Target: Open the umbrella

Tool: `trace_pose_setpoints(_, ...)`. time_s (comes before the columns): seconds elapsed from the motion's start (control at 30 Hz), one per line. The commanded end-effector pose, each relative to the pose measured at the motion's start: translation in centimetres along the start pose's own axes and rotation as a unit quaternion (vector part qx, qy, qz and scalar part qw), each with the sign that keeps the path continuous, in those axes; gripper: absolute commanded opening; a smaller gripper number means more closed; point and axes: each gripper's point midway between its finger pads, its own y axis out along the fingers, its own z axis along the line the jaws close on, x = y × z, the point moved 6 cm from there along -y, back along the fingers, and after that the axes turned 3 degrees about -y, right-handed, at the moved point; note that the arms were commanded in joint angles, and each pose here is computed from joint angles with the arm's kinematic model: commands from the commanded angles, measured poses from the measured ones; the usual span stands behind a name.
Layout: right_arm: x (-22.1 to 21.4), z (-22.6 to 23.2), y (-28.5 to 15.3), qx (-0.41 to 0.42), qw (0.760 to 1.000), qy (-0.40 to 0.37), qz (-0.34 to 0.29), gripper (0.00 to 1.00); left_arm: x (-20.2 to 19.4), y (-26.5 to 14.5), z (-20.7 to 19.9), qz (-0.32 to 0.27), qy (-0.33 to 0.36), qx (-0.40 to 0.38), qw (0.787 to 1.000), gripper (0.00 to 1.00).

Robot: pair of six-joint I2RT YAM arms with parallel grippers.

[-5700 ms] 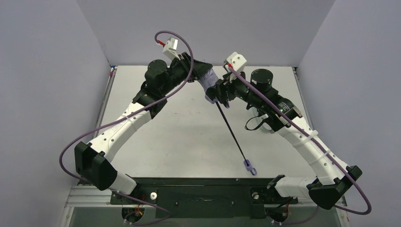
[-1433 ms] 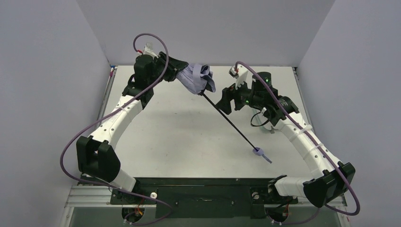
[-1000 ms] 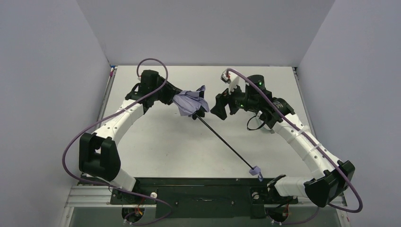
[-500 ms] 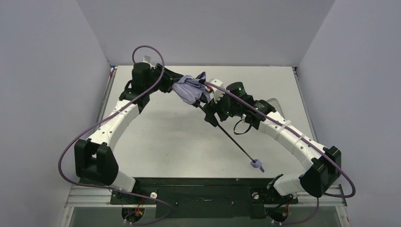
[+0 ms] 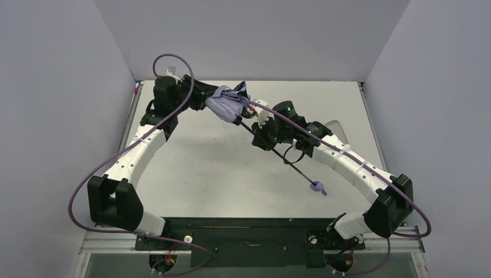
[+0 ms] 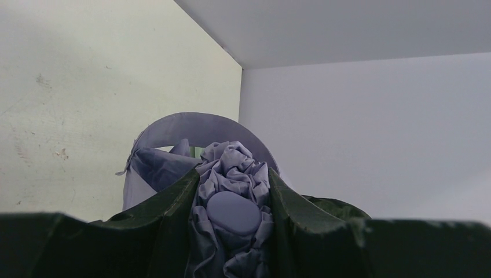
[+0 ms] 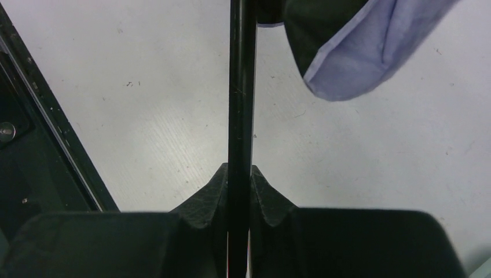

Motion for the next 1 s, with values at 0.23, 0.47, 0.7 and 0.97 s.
trace_pose_setpoints(0.23,4.5,0.6,-2.3,0.030,0.995,0.033,-0.092,0.00,0.6,-1.4,-3.3,-0.012,0.071,-0.082,0.994,0.56)
trace_pose_setpoints(0.47,6.3,-3.0,-2.5,0.091,0.955,0.237,-0.155,0.00,8.4,-4.1,-3.6,-0.127,0.330,-0.046,0.934,0.97)
trace_pose_setpoints(0.7,6.4,-2.7,-2.5,0.119,0.942,0.264,-0.169,0.00,3.8,-7.5,-5.4,-0.020,0.690,-0.219,0.690,0.97)
trace_pose_setpoints(0.97,5.5,-1.4,-2.8,0.145,0.944,0.255,-0.154,0.00,-7.0,-6.8,-0.9,0.095,0.891,-0.309,0.318,0.99)
